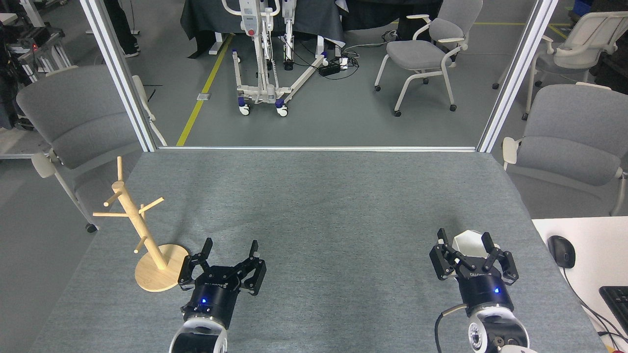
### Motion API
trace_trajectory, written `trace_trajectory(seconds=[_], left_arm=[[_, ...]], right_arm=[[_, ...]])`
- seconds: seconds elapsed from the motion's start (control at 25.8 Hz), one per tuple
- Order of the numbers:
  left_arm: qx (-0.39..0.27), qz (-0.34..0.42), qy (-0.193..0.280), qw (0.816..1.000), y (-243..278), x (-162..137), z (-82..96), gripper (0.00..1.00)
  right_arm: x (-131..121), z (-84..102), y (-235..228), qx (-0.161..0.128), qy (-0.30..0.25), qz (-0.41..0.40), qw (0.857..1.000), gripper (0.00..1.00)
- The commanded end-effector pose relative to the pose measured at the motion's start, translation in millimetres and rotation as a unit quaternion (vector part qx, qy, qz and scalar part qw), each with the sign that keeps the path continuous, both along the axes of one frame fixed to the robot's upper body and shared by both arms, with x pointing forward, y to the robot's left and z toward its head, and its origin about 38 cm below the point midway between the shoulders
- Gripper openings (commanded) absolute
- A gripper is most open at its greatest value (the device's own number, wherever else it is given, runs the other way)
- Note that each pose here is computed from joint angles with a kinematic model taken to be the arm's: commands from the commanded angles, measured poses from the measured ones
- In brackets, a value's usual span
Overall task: Hang cup on storage rack
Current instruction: 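Move the right gripper down toward the white hexagonal cup, then close the right gripper on the rim of the white cup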
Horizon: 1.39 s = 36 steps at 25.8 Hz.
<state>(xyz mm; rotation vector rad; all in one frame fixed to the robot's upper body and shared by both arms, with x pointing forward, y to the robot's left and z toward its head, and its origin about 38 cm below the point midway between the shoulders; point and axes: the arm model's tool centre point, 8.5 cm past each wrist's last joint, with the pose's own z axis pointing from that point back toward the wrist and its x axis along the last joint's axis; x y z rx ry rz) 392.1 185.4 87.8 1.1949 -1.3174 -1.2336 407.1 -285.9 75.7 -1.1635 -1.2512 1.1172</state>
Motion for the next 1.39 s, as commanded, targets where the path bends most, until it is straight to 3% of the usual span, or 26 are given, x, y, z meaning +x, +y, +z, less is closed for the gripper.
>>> trace_trajectory(seconds=[0.0, 0.39, 0.58, 0.7, 1.16, 1.35], left_arm=[[-0.001, -0.002, 0.0, 1.0, -1, 0, -0.2, 0.99], [-0.004, -0.007, -0.014, 1.0, -4, -3, 14.0, 1.0], [-0.004, -0.008, -0.017, 1.0, -5, -3, 15.3, 1.0], [-0.003, -0.01, -0.015, 1.0, -5, -3, 13.8, 1.0], [-0.001, -0.011, -0.006, 1.0, -4, -7, 6.3, 1.0], [0.0, -0.01, -0.007, 1.0, -3, -7, 6.4, 1.0]], right_arm=[[-1, -0.9, 0, 0.0, 0.001, 0.0, 1.0, 1.0], [-8, -9.0, -2, -0.001, 0.01, -0.002, 1.0, 1.0], [-18, -15.1, -30, -0.023, 0.023, -0.018, 0.999, 1.0], [-23, -17.9, -48, -0.022, 0.028, -0.04, 0.999, 1.0], [-31, -56.2, -64, -0.029, 0.088, -0.027, 0.995, 1.0], [-31, -64.5, -62, -0.024, 0.077, -0.019, 0.997, 1.0]])
